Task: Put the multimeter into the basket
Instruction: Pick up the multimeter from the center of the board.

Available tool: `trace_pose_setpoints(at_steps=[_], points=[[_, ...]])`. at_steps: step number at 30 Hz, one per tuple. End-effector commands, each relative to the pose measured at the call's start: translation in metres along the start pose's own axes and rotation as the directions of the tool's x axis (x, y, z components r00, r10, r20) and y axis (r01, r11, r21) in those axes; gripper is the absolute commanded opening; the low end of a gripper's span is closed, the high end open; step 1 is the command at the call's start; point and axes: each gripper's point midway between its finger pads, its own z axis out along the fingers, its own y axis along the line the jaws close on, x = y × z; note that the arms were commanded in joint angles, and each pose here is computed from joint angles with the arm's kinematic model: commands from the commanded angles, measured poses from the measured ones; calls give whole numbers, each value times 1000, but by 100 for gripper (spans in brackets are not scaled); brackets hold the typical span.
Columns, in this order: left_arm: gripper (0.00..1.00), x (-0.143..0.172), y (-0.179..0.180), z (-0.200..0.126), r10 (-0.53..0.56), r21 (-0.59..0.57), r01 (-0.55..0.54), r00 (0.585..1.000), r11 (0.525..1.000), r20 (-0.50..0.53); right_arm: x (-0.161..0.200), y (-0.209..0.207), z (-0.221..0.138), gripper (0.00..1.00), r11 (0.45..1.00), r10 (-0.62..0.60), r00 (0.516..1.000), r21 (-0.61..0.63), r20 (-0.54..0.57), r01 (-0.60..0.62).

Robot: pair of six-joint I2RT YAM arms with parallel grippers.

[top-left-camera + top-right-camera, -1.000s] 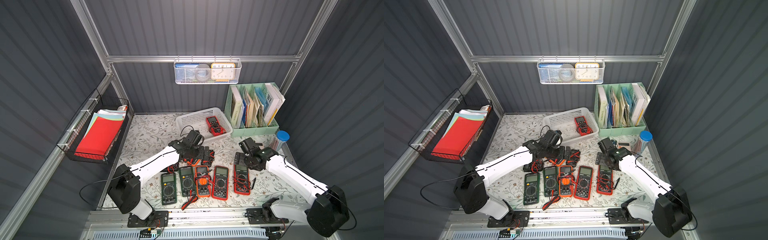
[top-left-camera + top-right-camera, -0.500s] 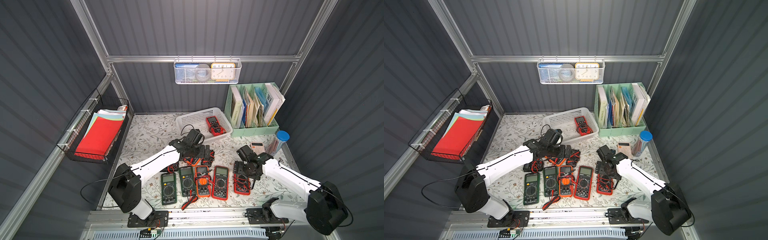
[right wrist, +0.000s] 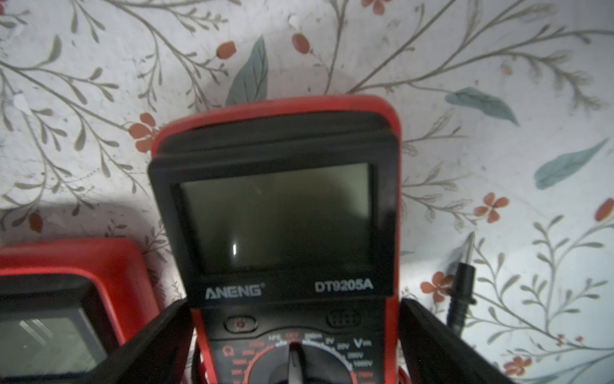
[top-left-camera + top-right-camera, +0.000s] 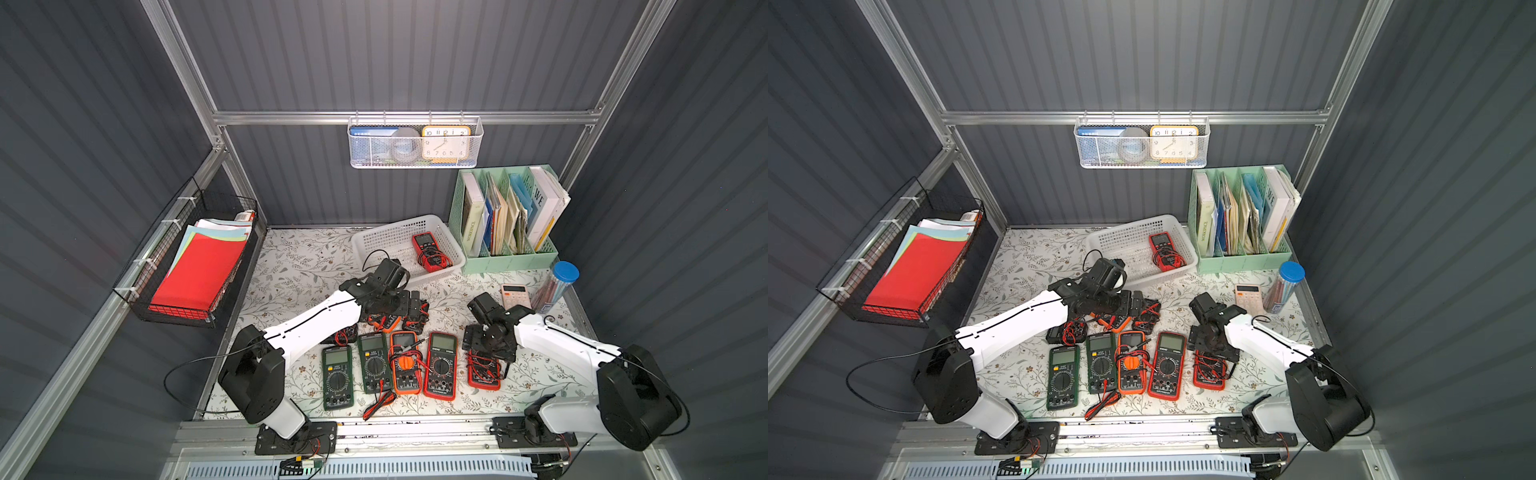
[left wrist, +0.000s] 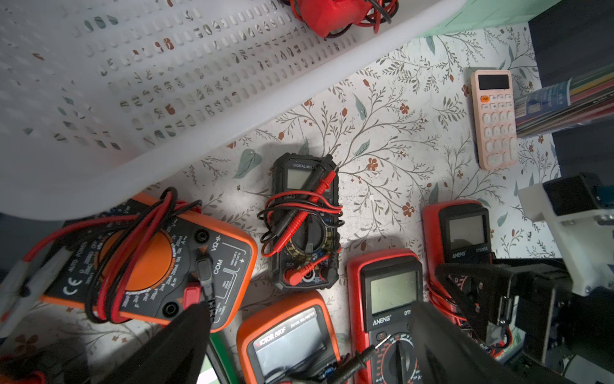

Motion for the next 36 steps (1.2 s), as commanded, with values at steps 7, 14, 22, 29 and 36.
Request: trace_pose_setpoints(at_steps=[7, 14, 22, 29, 36], points=[[99, -8, -11, 1, -5, 26, 4, 1000, 1000, 6, 13, 1, 28, 98, 1000, -6, 998, 24, -69, 8], [99, -9, -12, 0, -6, 27, 6, 1000, 1000, 11, 16, 7, 38, 98, 1000, -16, 994, 16, -108, 18], [99, -12, -13, -2, -6, 30, 5, 1000, 1000, 18, 22, 14, 50, 95, 1000, -5, 989, -2, -149, 4], [99, -14, -14, -4, -4, 32, 3, 1000, 999, 24, 12, 14, 32, 71, 1000, 0, 996, -18, -87, -2], [99, -17, -17, -4, -6, 37, 5, 1000, 999, 26, -9, 7, -6, 58, 1000, 4, 999, -16, 38, -3]])
